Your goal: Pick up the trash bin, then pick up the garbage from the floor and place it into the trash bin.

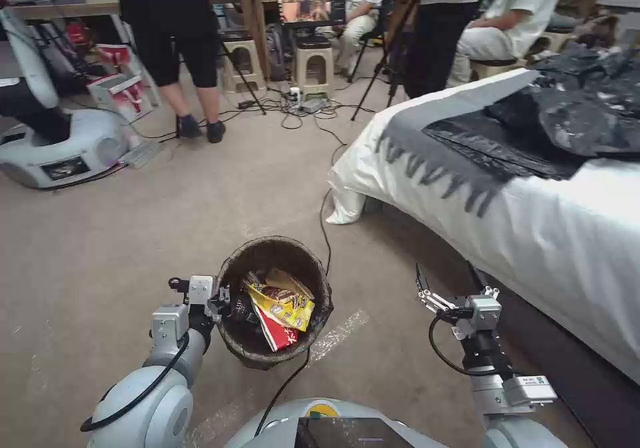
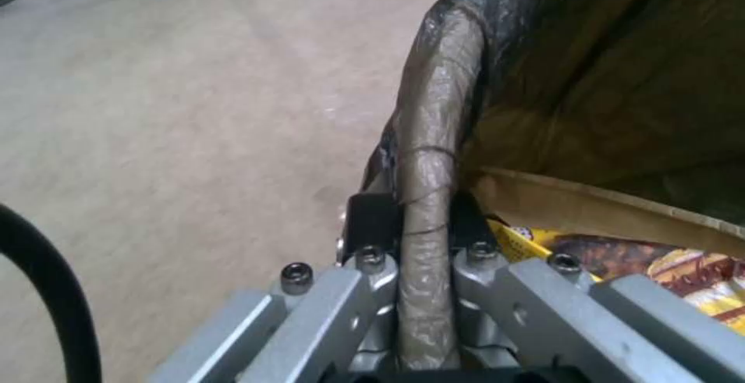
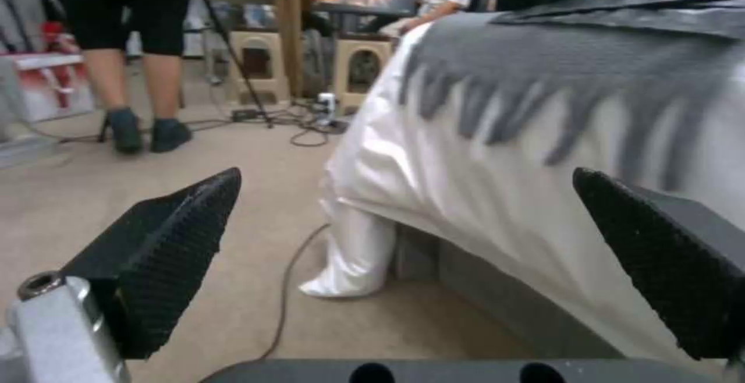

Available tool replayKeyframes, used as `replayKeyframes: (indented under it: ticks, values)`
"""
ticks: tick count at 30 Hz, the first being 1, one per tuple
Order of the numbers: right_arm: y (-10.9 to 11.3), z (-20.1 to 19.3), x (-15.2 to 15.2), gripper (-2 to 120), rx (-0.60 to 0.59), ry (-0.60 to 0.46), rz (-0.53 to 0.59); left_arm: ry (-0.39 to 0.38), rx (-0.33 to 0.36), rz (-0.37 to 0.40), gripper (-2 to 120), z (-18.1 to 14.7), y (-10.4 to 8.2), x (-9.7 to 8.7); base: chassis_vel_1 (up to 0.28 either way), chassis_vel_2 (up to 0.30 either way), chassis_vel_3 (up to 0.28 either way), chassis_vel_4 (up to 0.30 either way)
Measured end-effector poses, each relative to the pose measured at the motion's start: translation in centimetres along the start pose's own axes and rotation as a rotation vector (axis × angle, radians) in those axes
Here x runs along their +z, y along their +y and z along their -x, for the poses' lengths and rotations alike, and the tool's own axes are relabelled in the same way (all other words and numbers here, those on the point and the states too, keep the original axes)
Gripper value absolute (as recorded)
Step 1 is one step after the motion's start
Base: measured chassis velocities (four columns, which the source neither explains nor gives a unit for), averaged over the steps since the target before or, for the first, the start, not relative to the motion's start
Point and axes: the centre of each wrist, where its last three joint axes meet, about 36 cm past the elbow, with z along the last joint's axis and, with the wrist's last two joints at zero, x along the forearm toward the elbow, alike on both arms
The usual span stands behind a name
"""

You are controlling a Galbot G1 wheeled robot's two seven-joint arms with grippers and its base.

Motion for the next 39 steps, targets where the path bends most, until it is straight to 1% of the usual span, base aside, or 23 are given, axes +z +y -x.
replayKeyframes:
  ticks: [39]
  values:
    - [-0.01,0.3,0.25,100,0.003,0.0,0.007,-0.004,-0.002,-0.005,2,-0.02,-0.08,0.05,0.092,0.098,0.094,0.092]
